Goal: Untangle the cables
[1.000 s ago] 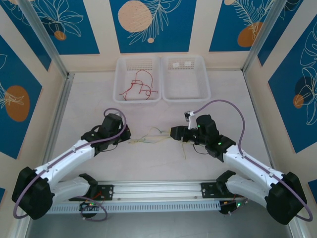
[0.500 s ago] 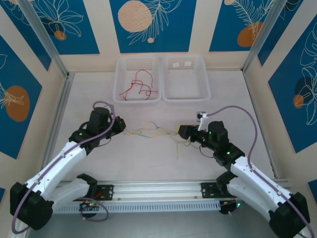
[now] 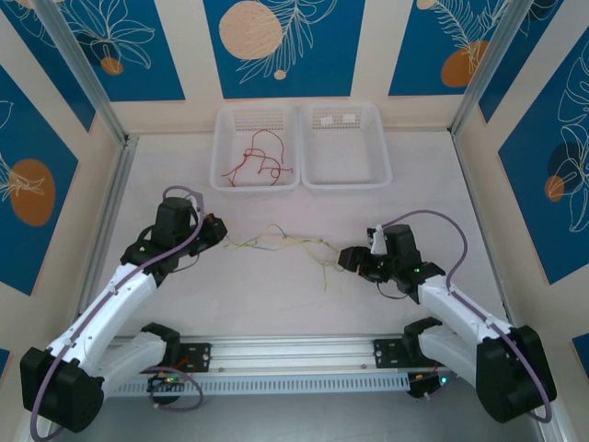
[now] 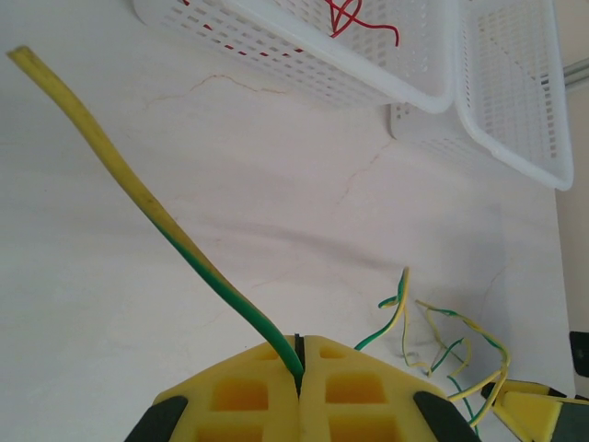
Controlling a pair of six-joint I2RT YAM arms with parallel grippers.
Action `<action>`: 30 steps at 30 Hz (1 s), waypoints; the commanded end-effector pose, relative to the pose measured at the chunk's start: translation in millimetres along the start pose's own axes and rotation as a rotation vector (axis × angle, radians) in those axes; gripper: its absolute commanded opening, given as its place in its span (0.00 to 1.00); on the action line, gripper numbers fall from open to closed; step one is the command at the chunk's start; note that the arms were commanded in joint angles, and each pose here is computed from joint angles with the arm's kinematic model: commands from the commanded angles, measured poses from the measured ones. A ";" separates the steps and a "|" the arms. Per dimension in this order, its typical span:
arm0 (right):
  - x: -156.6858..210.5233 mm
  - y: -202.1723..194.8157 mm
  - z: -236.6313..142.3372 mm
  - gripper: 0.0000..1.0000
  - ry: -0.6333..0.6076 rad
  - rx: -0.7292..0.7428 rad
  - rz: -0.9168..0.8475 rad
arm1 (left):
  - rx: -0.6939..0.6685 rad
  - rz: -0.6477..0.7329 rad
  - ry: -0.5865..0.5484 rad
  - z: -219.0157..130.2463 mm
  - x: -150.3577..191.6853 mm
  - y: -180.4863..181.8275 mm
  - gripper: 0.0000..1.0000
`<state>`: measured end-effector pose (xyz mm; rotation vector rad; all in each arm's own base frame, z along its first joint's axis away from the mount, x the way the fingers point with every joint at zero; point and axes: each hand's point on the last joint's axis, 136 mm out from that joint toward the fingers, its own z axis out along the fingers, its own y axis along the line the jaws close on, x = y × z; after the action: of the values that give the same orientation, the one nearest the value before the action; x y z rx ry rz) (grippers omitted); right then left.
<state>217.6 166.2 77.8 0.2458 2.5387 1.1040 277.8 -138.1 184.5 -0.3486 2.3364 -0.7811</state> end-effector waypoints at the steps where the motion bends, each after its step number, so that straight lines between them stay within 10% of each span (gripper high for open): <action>1: 4.4 22.6 3.9 0.55 0.059 -0.083 0.008 | 0.012 0.022 0.024 -2.3 6.1 1.1 0.00; 11: -4.6 33.9 48.5 0.50 0.117 0.008 0.055 | 0.020 0.024 0.023 -4.6 11.2 4.0 0.00; 18: -13.4 16.3 45.9 0.01 0.054 0.141 0.096 | -0.003 0.024 -0.006 -11.4 9.6 9.4 0.00; 30: -16.7 7.8 17.8 0.00 0.023 0.089 0.155 | -0.054 0.008 -0.049 -13.5 0.7 19.7 0.00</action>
<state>253.4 171.6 80.4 0.4768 2.5886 0.9996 264.4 -122.2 182.7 -0.3597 2.3153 -0.7260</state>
